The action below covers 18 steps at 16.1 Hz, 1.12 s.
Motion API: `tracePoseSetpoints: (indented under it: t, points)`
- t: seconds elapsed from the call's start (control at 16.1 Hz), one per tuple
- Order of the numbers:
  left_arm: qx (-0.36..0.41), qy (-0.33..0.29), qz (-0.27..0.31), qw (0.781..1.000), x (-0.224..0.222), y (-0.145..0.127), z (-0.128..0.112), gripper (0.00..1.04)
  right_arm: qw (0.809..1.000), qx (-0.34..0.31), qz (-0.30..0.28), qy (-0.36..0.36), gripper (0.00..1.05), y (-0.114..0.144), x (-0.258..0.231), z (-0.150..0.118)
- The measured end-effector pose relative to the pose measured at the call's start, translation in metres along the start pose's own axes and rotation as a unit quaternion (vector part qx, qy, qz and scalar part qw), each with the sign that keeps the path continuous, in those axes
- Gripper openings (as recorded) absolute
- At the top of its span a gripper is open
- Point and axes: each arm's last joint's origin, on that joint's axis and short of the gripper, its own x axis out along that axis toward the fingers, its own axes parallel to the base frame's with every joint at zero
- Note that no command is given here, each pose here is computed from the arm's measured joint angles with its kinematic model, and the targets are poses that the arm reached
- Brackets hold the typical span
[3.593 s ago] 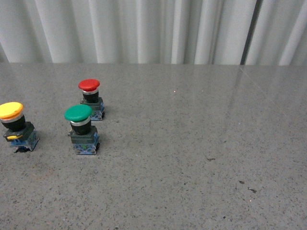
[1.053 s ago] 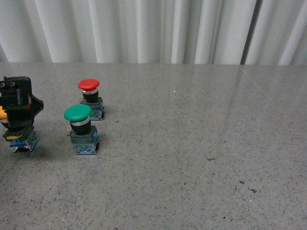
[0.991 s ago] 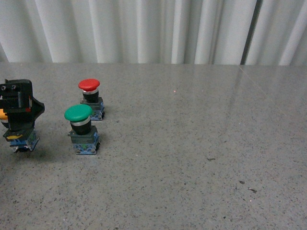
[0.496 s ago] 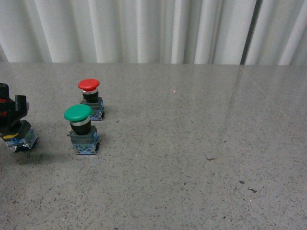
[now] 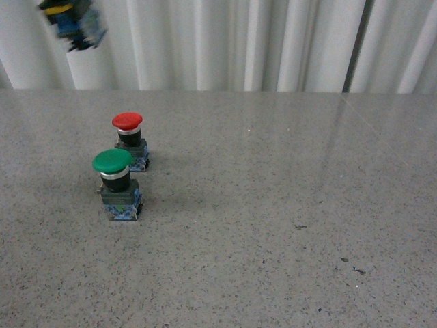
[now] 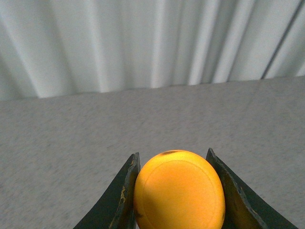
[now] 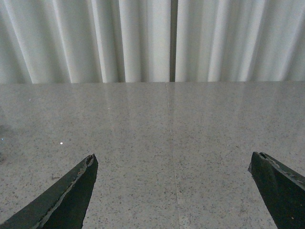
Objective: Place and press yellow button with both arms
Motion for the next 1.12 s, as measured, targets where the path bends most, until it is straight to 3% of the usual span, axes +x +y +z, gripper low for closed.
tracePoseSetpoints:
  t: [0.12, 0.43, 0.87, 1.12]
  points:
    - [0.006, 0.029, -0.040, 0.999, 0.027, -0.042, -0.001, 0.34, 1.000, 0.000, 0.000, 0.000, 0.98, 0.000, 0.000, 0.000]
    - [-0.018, 0.098, -0.088, 0.991, 0.069, -0.099, -0.041, 0.34, 1.000, 0.000, 0.000, 0.000, 0.98, 0.000, 0.000, 0.000]
    - [-0.024, 0.154, -0.104, 0.982, 0.078, -0.133, -0.089, 0.34, 1.000, 0.000, 0.000, 0.000, 0.98, 0.000, 0.000, 0.000]
    - [-0.025, 0.181, -0.086, 0.980, 0.086, -0.136, -0.111, 0.34, 1.000, 0.000, 0.000, 0.000, 0.98, 0.000, 0.000, 0.000]
